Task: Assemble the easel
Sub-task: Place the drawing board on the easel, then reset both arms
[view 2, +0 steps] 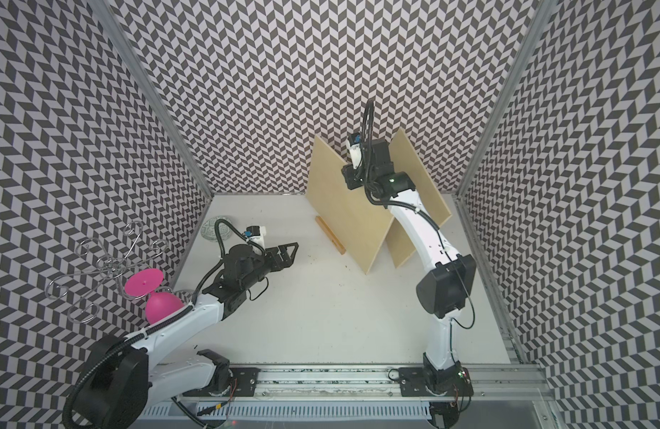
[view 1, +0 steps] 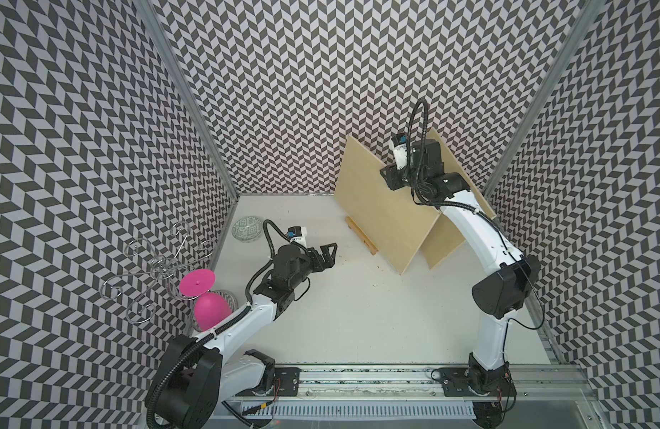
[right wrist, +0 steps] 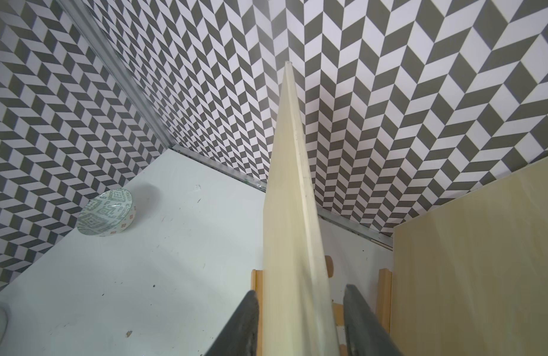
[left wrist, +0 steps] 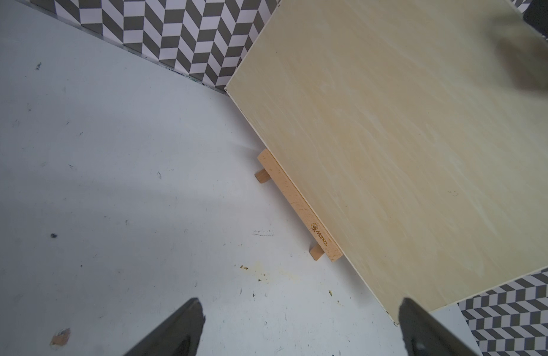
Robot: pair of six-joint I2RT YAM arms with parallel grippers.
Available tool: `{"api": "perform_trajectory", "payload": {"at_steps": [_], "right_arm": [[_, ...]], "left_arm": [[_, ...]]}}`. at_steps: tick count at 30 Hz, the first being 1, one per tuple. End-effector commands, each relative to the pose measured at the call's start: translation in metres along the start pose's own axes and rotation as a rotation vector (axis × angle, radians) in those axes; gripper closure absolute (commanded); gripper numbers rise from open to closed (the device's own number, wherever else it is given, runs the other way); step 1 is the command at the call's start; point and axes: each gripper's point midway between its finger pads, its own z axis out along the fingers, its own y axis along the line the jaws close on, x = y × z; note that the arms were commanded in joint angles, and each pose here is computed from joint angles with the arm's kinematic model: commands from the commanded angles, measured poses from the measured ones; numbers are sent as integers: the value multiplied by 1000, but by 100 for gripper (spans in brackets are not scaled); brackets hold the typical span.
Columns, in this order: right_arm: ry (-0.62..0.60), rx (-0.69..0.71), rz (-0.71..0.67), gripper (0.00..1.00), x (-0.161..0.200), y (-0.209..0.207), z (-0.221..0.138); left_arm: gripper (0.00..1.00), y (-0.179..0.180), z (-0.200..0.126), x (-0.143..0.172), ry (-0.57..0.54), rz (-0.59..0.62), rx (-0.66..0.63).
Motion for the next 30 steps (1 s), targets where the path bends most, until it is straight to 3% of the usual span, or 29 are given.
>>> {"api": "perform_trajectory", "payload": {"at_steps": [1, 7, 11, 20, 30], "right_arm": [[157, -42, 18, 53, 59, 8, 30], [145, 1, 16, 42, 60, 1, 33], [95, 0, 7, 36, 39, 3, 19], [-71, 9, 10, 24, -14, 6, -34], [-267, 43, 37, 9, -74, 4, -121]], "left_arm": [[0, 4, -2, 0, -9, 1, -19], [0, 2, 0, 1, -6, -1, -12], [0, 2, 0, -1, -10, -2, -9], [0, 1, -2, -3, -15, -2, -12], [0, 1, -16, -27, -68, 28, -55]]}}
